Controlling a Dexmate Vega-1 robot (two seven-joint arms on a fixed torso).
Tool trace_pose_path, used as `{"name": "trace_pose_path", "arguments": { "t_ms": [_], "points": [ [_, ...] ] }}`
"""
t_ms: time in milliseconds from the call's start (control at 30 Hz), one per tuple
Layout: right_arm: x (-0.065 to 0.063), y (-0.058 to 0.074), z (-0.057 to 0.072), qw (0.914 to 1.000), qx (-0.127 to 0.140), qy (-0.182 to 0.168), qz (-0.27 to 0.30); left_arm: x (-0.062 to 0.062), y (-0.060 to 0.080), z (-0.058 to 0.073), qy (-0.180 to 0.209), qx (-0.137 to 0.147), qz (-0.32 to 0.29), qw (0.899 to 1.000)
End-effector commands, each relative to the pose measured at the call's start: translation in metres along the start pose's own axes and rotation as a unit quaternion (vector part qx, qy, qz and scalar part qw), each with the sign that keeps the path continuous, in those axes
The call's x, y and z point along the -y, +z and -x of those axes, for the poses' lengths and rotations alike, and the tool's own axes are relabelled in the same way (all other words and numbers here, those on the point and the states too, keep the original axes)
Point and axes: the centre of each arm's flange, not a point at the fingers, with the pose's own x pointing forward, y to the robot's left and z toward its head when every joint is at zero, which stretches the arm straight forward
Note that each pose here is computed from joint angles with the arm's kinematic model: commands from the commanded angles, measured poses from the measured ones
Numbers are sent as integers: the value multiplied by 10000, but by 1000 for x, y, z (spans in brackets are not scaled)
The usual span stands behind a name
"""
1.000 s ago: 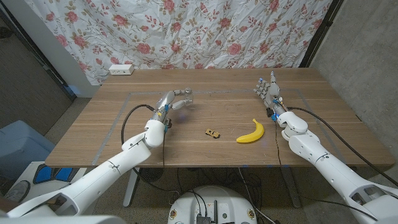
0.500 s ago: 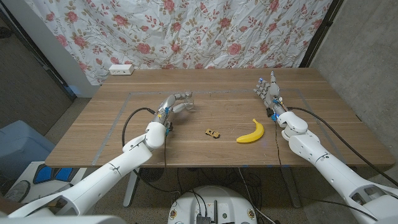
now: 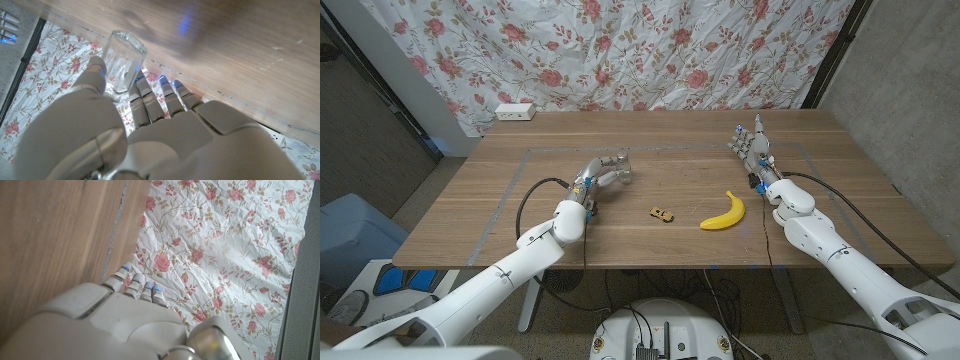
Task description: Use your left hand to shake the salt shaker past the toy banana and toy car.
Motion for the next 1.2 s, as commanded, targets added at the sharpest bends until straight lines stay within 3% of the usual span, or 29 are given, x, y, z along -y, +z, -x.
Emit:
{"name": "trace_pose_path", "arguments": {
  "t_ms": [33, 1200],
  "points": [
    [0, 0, 0, 10000, 0, 0, -1, 6, -8, 6, -103, -112, -8, 9999],
    [0, 0, 0, 10000, 1, 0, -1, 14, -12, 1, -406, -298, 77, 9987]
  ]
}}
